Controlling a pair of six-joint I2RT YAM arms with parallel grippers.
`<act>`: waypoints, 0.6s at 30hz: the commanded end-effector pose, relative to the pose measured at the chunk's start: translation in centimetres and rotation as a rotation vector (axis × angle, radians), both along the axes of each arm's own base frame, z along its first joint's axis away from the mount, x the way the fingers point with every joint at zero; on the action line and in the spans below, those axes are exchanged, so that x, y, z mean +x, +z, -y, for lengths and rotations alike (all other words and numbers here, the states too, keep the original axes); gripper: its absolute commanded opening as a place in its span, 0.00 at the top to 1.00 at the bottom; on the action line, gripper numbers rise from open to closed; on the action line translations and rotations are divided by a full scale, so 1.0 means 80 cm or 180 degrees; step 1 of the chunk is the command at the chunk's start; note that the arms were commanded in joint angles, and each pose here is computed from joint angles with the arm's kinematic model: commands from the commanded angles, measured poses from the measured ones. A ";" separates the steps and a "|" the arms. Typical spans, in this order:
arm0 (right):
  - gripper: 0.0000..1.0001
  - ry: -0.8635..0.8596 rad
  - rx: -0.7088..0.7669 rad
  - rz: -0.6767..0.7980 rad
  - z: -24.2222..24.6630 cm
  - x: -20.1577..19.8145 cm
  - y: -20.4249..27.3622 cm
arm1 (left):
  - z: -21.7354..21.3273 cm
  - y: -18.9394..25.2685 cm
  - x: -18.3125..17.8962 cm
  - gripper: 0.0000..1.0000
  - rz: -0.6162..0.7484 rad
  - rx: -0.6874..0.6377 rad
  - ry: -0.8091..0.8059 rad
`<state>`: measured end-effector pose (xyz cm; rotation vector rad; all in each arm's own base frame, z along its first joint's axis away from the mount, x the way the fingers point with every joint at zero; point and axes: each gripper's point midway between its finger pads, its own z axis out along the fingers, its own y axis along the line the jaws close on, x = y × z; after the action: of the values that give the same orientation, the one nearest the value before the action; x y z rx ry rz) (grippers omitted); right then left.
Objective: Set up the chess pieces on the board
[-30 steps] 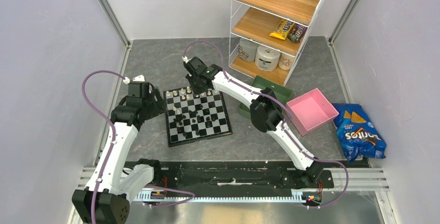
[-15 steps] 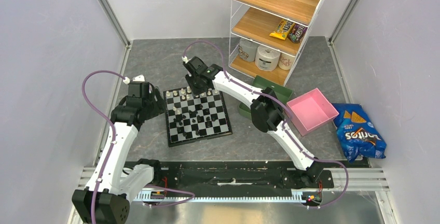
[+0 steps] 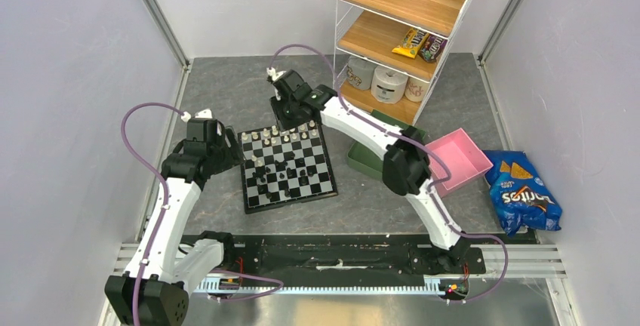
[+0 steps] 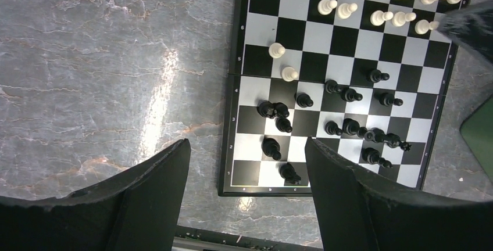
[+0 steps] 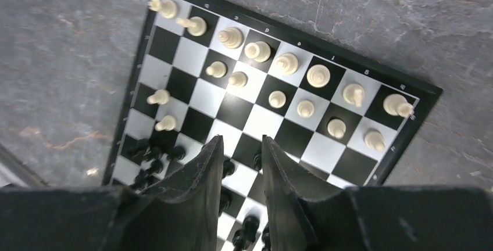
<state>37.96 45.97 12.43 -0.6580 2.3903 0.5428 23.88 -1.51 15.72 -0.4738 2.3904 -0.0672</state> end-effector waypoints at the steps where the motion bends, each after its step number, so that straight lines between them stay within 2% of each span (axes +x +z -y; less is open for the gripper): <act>1: 0.63 -0.0064 0.0638 0.0405 0.011 -0.004 0.136 | 0.013 0.010 0.017 0.20 0.0143 -0.0172 -0.0095; 4: 0.63 -0.0139 0.0803 0.0447 0.037 -0.008 0.165 | 0.025 0.020 0.030 0.20 0.0217 -0.0318 -0.0148; 8: 0.63 -0.0329 0.0749 0.0483 0.095 -0.011 0.167 | 0.035 0.031 0.051 0.21 0.0327 -0.0451 -0.0158; 12: 0.63 -0.0575 0.0947 0.0310 0.157 -0.011 0.154 | 0.038 0.019 0.060 0.23 0.0188 -0.0463 -0.0129; 18: 0.64 -0.0729 0.1096 0.0202 0.207 -0.007 0.145 | 0.029 -0.025 0.048 0.28 -0.0174 -0.0252 0.0001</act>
<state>37.65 29.34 22.09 -0.2588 2.2662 0.6728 27.37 -3.95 14.48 -0.4793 2.4455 -0.1934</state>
